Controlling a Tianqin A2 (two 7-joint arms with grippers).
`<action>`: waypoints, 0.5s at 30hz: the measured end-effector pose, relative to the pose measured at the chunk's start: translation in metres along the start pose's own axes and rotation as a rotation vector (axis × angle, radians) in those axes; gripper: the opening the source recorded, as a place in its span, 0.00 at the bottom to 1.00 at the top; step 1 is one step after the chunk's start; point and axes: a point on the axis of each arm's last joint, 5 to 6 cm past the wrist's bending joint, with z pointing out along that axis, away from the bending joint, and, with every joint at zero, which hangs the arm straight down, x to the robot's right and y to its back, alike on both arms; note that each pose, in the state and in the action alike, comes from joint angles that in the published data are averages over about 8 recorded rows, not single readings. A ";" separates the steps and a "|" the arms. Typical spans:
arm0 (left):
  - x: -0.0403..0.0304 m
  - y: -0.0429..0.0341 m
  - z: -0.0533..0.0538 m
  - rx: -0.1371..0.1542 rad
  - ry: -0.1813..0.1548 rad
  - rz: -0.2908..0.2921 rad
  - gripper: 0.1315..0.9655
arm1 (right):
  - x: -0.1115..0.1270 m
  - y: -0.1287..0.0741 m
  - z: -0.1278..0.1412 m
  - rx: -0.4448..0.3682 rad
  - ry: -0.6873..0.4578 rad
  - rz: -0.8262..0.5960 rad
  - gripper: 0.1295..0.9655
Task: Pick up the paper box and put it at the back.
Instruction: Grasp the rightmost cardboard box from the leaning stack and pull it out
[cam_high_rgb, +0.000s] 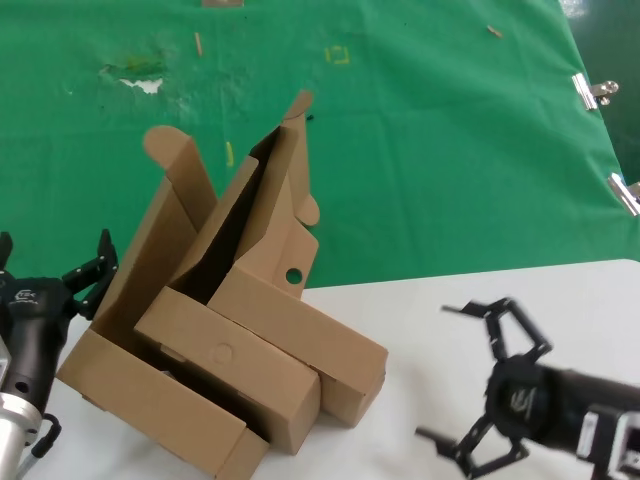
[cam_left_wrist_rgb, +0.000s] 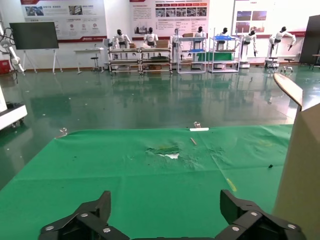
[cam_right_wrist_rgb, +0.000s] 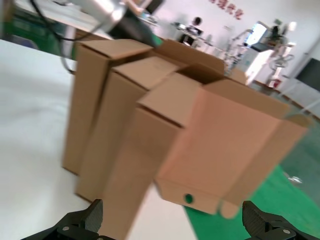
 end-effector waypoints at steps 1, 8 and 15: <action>0.0000 0.0000 0.000 0.000 0.000 0.000 0.82 | -0.003 0.000 0.002 0.006 -0.016 -0.004 1.00; 0.0000 0.0000 0.000 0.000 0.000 0.000 0.67 | -0.012 -0.002 0.016 0.047 -0.091 -0.018 0.98; 0.0000 0.0000 0.000 0.000 0.000 0.000 0.49 | -0.013 0.001 0.030 0.066 -0.089 0.023 0.93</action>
